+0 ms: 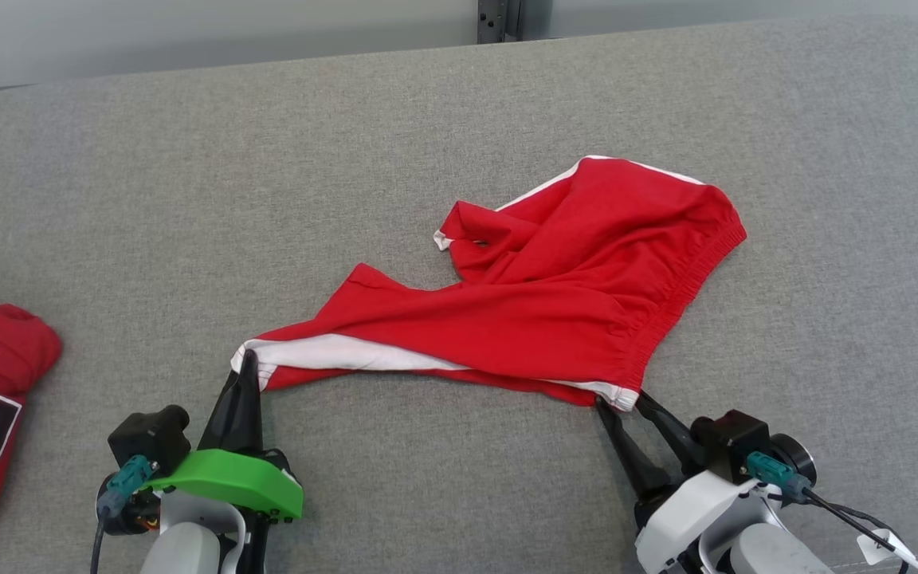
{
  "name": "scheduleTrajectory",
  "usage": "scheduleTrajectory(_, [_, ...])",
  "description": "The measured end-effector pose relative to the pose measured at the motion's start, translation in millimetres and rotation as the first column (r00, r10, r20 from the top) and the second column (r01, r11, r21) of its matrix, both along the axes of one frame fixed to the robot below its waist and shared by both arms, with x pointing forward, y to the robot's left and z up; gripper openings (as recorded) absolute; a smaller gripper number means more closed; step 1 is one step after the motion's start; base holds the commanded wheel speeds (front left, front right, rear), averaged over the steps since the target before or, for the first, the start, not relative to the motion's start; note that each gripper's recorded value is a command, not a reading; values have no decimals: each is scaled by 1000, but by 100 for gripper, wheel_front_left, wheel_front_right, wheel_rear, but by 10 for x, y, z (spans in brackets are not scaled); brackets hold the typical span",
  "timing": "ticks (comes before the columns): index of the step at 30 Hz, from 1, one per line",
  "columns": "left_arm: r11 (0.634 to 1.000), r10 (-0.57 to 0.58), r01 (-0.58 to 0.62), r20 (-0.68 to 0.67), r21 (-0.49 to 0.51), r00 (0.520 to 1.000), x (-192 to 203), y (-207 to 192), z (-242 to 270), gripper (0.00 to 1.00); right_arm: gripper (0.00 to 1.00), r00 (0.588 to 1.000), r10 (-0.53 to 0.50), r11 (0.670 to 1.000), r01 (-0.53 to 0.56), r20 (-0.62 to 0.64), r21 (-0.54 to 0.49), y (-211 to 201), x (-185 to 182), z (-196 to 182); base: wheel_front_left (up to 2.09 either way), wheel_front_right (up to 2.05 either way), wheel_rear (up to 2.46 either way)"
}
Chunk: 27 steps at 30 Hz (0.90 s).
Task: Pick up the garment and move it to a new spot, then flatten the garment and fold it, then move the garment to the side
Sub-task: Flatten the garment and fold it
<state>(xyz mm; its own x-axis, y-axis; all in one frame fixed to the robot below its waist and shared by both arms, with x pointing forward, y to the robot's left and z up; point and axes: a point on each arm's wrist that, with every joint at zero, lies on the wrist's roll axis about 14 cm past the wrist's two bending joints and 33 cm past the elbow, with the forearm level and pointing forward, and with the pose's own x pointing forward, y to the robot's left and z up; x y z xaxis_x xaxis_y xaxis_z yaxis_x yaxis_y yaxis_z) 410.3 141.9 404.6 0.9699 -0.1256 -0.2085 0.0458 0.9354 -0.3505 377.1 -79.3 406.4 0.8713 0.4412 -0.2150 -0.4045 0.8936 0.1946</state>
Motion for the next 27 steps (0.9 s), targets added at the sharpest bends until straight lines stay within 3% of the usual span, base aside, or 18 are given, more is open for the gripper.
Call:
scheduleTrajectory(1, [1000,-1,1,-1,0,1000,0,-2,-2,0,0,1000,-2,1000,2,0,-1,-13,2,-1,0,0,0])
scheduleTrajectory(10, [1000,-3,1,90,16,996,54,11,290,0,0,990,-61,997,53,128,60,-90,167,451,0,0,0])
scheduleTrajectory(15, [998,-5,-11,247,65,969,119,72,813,0,0,953,-58,994,27,298,108,-20,295,1064,0,0,0])
scheduleTrajectory(21, [980,-59,-45,503,192,862,238,247,1800,0,0,857,-30,993,-34,515,113,35,384,1921,0,0,0])
scheduleTrajectory(27, [959,-82,-138,707,249,703,252,444,2806,0,0,757,-34,985,-86,652,151,42,456,2682,0,0,0])
